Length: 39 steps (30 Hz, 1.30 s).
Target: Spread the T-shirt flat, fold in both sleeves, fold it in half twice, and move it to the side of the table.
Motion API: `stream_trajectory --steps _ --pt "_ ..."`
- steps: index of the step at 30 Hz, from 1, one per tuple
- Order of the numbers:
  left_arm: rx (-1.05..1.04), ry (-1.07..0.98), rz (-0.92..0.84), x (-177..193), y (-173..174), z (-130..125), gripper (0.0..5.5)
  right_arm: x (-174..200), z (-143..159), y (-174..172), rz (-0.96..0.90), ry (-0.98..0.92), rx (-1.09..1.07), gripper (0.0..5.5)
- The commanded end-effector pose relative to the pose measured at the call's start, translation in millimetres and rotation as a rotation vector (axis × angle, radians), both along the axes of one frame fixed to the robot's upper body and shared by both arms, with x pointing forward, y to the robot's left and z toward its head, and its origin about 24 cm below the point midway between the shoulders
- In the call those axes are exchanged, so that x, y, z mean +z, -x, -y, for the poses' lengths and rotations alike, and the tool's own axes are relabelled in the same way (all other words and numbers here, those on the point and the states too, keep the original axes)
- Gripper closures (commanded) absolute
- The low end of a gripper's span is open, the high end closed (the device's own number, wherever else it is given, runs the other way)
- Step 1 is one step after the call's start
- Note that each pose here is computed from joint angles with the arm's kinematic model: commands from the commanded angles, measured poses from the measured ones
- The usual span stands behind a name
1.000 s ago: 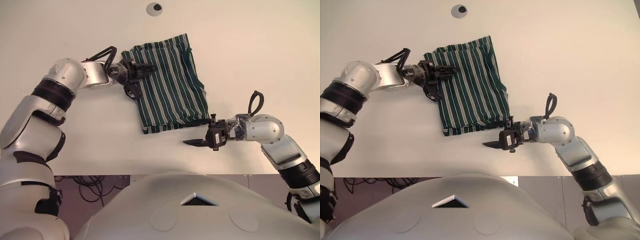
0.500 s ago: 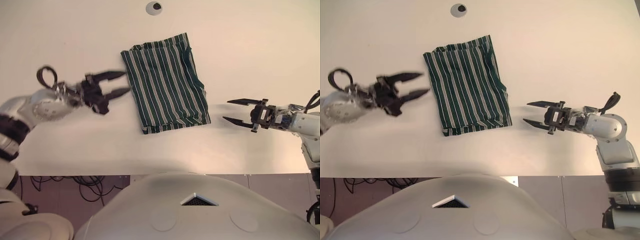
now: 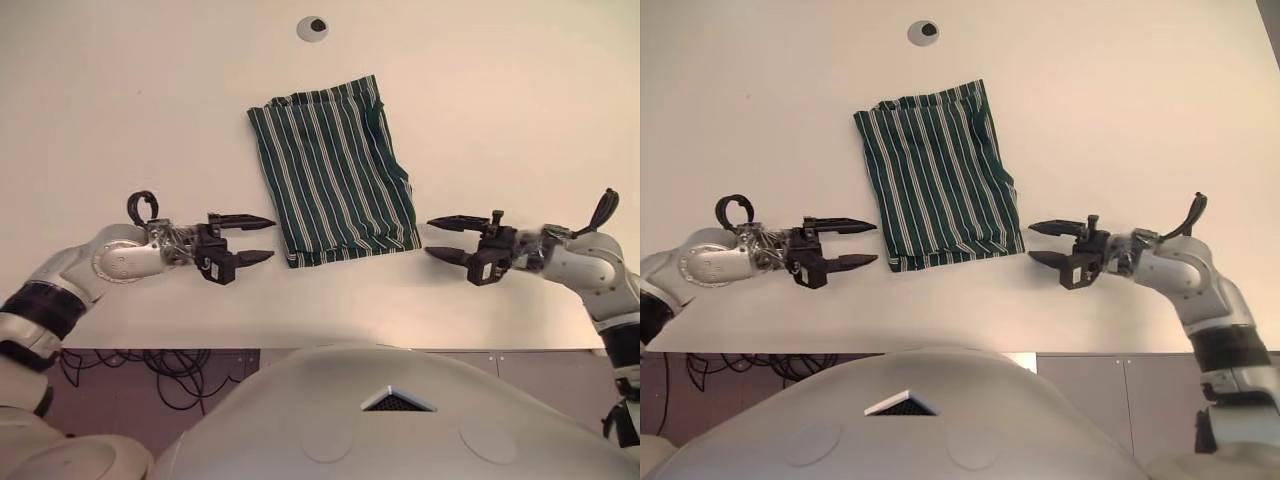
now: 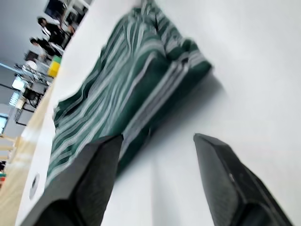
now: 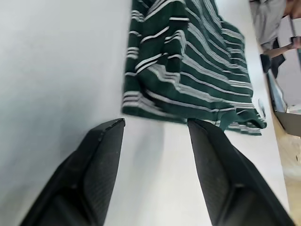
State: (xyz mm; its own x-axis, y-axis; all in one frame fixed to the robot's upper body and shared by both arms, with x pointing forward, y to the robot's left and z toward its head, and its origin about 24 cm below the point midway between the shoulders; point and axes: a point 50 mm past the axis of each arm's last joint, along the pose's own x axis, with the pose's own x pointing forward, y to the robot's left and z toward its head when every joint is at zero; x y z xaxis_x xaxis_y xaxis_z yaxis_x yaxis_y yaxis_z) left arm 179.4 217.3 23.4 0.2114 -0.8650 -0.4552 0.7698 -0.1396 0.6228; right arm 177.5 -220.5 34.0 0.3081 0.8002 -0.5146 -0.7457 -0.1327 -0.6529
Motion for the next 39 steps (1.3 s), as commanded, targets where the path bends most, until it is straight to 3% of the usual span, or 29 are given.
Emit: stream_trajectory --steps 1,6,8,15,21,25,28,32,36,39 --pt "-0.071 -0.127 -0.085 -28.2 17.3 5.5 2.74 -19.4 -3.2 0.6 -0.042 0.081 0.023 3.03" --pt "-0.106 -0.132 -0.101 -33.6 18.0 13.8 2.74 -24.3 -12.2 -7.7 -0.020 0.095 0.055 3.03" --pt "-0.117 -0.143 -0.112 -35.0 18.4 14.0 3.07 -26.8 -13.4 -6.6 -0.036 0.107 0.072 3.03" --pt "-0.136 -0.161 -0.134 -37.0 17.8 14.6 4.26 -29.8 -20.8 -5.2 -0.048 0.129 0.136 4.35" --pt "-0.149 -0.172 -0.152 -38.2 17.5 15.7 4.86 -32.0 -20.3 -6.6 -0.064 0.138 0.131 5.47" --pt "-0.142 -0.131 -0.195 -34.8 19.1 18.6 5.15 -24.4 -25.9 -0.2 -0.174 0.019 0.091 5.50" --pt "-0.050 0.053 -0.480 -9.8 25.7 26.1 5.41 -1.0 -30.3 16.6 -0.479 -0.180 0.038 5.50" --pt "-0.116 0.199 -0.948 35.1 39.1 21.2 5.48 37.2 -21.8 39.7 -0.890 -0.301 0.089 5.50" --pt "-0.173 0.249 -1.163 55.9 47.2 11.7 5.48 57.2 -21.7 43.7 -1.011 -0.393 0.123 5.50" --pt "-0.138 0.318 -1.190 61.5 42.0 7.4 5.48 60.6 -23.8 40.3 -1.027 -0.451 0.104 5.50"
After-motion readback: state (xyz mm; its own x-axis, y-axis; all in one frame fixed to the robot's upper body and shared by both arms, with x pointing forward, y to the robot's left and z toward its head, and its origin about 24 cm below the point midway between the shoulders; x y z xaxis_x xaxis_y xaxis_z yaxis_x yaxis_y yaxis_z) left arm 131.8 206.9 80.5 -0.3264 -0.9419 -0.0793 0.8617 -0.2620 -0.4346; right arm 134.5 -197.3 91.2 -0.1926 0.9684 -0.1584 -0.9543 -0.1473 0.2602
